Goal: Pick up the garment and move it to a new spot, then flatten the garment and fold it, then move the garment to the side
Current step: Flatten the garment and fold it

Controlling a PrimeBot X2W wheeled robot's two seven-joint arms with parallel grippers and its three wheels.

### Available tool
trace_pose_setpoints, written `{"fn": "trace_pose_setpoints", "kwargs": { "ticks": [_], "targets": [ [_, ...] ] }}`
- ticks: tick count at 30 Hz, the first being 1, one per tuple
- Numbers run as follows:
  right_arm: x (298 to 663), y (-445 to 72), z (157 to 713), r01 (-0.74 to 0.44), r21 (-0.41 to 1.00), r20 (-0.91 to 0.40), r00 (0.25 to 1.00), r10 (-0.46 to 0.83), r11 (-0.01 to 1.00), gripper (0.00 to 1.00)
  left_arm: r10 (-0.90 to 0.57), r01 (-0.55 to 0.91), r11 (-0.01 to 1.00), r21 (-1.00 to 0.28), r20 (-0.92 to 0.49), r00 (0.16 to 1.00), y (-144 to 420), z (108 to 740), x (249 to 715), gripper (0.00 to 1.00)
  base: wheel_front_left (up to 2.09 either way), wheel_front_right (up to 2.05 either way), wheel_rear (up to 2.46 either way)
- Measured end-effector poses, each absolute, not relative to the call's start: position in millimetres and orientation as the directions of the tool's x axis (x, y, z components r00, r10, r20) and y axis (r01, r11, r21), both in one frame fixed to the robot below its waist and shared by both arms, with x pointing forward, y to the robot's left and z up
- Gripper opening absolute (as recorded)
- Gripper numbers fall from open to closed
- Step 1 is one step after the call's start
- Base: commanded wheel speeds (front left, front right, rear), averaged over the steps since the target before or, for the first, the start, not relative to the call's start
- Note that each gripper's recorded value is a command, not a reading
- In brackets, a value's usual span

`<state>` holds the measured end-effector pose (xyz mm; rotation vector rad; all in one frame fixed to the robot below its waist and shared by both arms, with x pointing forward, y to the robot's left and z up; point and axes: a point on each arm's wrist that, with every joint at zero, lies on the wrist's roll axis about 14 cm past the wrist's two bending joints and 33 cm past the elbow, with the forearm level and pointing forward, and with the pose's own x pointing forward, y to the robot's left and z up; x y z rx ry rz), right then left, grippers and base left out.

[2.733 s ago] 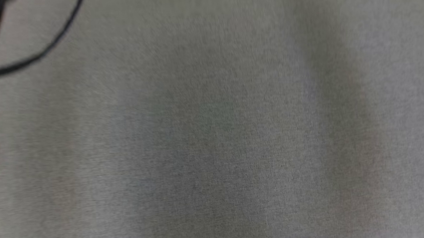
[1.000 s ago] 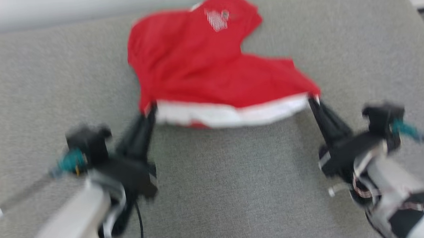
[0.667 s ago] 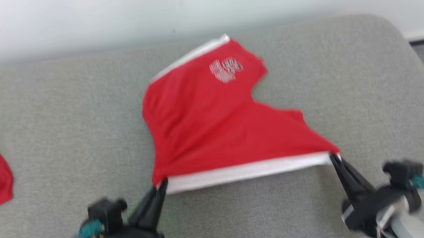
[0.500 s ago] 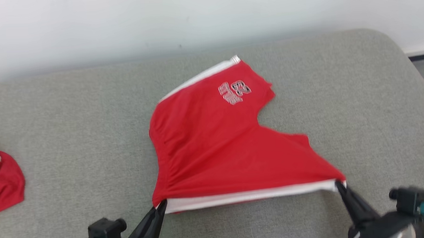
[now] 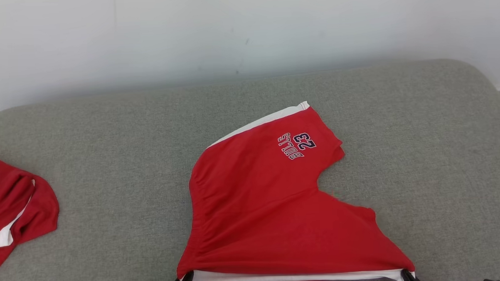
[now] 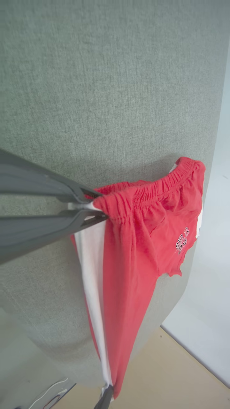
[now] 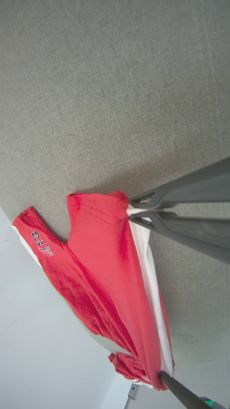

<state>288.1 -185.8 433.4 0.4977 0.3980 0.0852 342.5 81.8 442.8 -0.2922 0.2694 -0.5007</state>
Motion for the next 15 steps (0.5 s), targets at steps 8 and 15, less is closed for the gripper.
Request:
{"fn": "trace_pose_setpoints", "kwargs": {
  "ticks": [8,15],
  "targets": [
    [308,-188,455,-0.014,0.441,-0.307,0.937,0.166,0.897,0.00,-0.539,0.470,0.815,-0.339,-0.146,0.829,67,449,339,0.00,0.00,0.00,0.00],
    [357,-195,489,-0.101,0.360,-0.222,0.956,0.190,0.928,0.00,-0.557,0.514,0.802,-0.304,-0.068,0.828,59,473,361,0.00,0.00,0.00,0.00]
  ]
}}
